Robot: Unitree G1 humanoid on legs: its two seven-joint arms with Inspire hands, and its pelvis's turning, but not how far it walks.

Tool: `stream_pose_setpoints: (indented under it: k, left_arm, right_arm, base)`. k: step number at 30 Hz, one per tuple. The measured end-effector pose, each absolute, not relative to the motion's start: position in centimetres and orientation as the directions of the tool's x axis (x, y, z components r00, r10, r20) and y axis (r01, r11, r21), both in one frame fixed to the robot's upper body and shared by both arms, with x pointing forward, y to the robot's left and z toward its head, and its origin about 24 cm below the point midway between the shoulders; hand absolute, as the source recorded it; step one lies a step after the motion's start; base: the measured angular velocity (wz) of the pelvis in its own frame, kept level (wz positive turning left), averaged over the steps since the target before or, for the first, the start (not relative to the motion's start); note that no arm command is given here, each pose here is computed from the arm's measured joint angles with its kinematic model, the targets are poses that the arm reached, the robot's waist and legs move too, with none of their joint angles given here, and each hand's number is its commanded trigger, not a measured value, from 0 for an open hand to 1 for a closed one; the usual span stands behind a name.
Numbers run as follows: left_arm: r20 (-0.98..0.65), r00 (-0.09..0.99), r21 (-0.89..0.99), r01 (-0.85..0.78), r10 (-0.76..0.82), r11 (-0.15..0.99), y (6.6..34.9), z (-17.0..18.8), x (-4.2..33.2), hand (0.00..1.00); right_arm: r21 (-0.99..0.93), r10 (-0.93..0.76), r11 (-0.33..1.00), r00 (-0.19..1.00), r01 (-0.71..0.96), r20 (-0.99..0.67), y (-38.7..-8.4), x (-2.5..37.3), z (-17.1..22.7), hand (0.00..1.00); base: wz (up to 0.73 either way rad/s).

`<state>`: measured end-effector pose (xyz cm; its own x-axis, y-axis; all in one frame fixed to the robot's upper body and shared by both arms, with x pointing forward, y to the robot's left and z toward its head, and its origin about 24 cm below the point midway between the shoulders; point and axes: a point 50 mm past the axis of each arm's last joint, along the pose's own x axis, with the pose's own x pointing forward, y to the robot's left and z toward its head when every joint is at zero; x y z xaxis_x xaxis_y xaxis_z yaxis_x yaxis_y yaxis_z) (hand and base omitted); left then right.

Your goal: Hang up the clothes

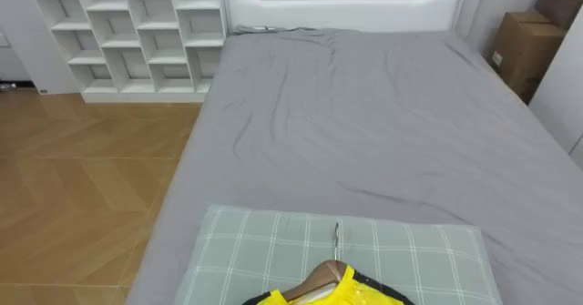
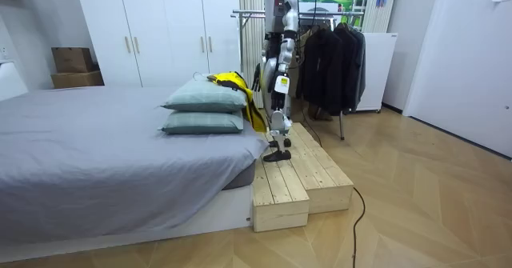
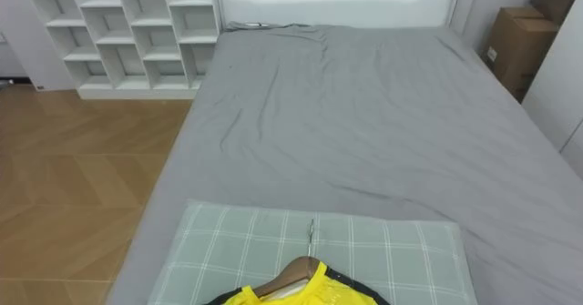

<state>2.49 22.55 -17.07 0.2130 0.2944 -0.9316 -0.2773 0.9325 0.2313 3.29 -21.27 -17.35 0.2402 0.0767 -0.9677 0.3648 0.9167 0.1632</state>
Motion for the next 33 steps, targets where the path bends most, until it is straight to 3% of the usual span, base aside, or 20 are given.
stream_pose_setpoints:
  k: [10,33]
  left_arm:
    - [-0.911,0.244,0.264,-0.274,0.333,0.925,22.4,-17.0,2.8,0.0]
    - [-0.912,0.225,0.244,-0.375,0.343,0.894,22.5,-17.0,1.8,0.0]
  right_arm:
    - [0.213,0.076,0.842,0.281,0.496,-0.957,-21.4,3.0,-17.3,0.0]
    - [0.231,0.077,0.808,0.292,0.542,-0.953,-21.4,2.4,-17.3,0.0]
  base:
    - [-0.01]
    - [-0.01]
